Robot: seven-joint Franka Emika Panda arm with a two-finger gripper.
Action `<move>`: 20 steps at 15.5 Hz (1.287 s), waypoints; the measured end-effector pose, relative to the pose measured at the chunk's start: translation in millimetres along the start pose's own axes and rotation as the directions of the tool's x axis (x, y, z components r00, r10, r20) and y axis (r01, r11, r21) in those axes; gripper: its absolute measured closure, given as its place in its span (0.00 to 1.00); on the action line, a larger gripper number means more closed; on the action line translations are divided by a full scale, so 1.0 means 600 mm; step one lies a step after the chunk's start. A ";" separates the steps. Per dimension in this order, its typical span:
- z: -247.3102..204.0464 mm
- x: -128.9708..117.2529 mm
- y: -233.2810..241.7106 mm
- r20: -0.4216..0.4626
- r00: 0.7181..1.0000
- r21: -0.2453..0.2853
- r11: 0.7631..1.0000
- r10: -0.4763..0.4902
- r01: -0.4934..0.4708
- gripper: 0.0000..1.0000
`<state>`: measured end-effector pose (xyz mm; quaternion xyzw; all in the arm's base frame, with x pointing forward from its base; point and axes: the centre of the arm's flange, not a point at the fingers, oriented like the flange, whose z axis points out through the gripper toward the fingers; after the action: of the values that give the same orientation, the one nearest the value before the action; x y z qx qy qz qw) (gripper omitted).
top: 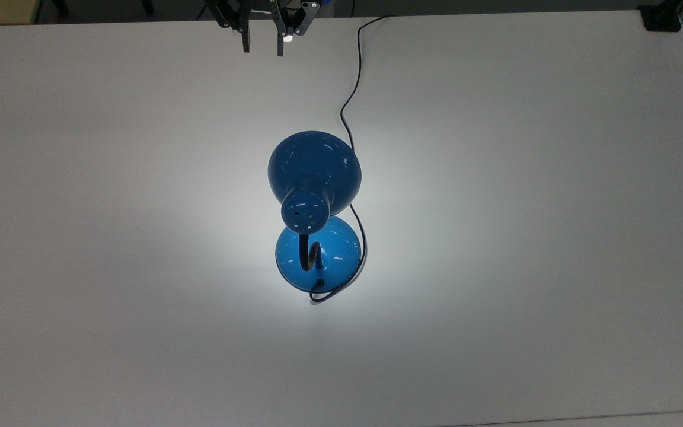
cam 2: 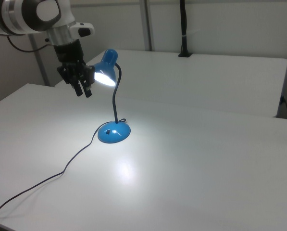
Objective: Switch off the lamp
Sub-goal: 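Move the gripper toward the blue lamp's base, then lower the gripper onto the switch on the lamp's dome base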
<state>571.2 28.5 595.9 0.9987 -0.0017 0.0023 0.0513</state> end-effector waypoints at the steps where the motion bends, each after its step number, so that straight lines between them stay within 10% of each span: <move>1: 0.000 0.000 0.000 0.000 1.000 0.000 1.000 0.000 0.000 0.69; 4: 0.000 0.000 0.000 0.000 1.000 0.000 1.000 0.000 0.000 0.94; 20: 0.045 0.024 -0.016 0.028 0.999 0.011 1.000 -0.022 0.022 1.00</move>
<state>585.5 35.0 568.2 0.9988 0.0087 -0.0125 0.0457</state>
